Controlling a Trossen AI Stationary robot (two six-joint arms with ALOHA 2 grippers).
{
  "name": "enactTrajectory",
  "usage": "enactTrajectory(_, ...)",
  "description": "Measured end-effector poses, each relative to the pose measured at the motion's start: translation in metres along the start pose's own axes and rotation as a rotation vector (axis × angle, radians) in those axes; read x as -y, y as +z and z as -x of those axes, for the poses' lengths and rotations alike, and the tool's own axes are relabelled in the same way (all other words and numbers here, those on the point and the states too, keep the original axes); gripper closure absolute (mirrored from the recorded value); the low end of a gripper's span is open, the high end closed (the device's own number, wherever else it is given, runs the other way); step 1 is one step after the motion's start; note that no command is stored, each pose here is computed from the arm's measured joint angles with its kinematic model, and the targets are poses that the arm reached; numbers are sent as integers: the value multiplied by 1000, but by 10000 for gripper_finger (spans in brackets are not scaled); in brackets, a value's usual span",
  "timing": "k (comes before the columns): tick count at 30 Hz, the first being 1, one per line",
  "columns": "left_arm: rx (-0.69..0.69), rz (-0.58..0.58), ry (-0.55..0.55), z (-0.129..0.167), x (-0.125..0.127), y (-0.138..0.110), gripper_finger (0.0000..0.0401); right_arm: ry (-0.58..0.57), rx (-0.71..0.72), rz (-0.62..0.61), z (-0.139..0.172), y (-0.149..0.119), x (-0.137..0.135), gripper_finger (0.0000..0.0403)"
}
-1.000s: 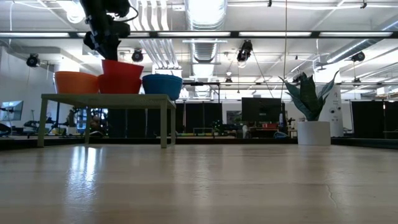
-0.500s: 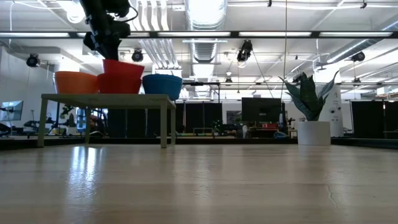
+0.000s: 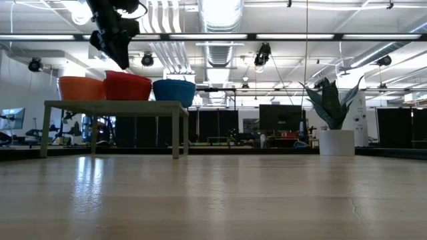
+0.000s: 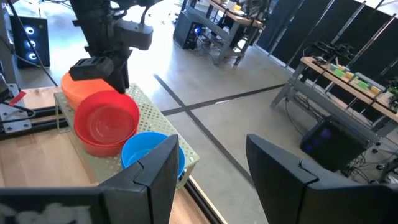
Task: Pick & Place Mini bowls
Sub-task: Stack the red bowl on the top of the other red bowls on the shelf, then return to Home Position
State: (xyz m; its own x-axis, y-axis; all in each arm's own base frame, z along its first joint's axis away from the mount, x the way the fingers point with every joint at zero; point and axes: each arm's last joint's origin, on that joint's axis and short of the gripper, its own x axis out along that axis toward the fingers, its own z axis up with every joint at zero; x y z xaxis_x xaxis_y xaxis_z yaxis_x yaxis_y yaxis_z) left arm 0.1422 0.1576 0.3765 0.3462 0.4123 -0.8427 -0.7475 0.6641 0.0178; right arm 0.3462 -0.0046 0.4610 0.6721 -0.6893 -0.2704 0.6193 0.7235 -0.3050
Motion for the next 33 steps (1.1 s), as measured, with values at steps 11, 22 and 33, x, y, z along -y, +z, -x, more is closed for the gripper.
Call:
enactTrajectory(11, 6, -7, -53, 6, 1, 1, 326, -5, -1, -1, -1, 0, 1, 218)
enactTrajectory(22, -35, -53, -21, -5, 1, -3, 398, -4, -1, -1, 0, 0, 1, 218)
enactTrajectory(33, -81, -77, -6, -16, 0, -10, 401, -3, -1, 0, 0, 0, 0, 218)
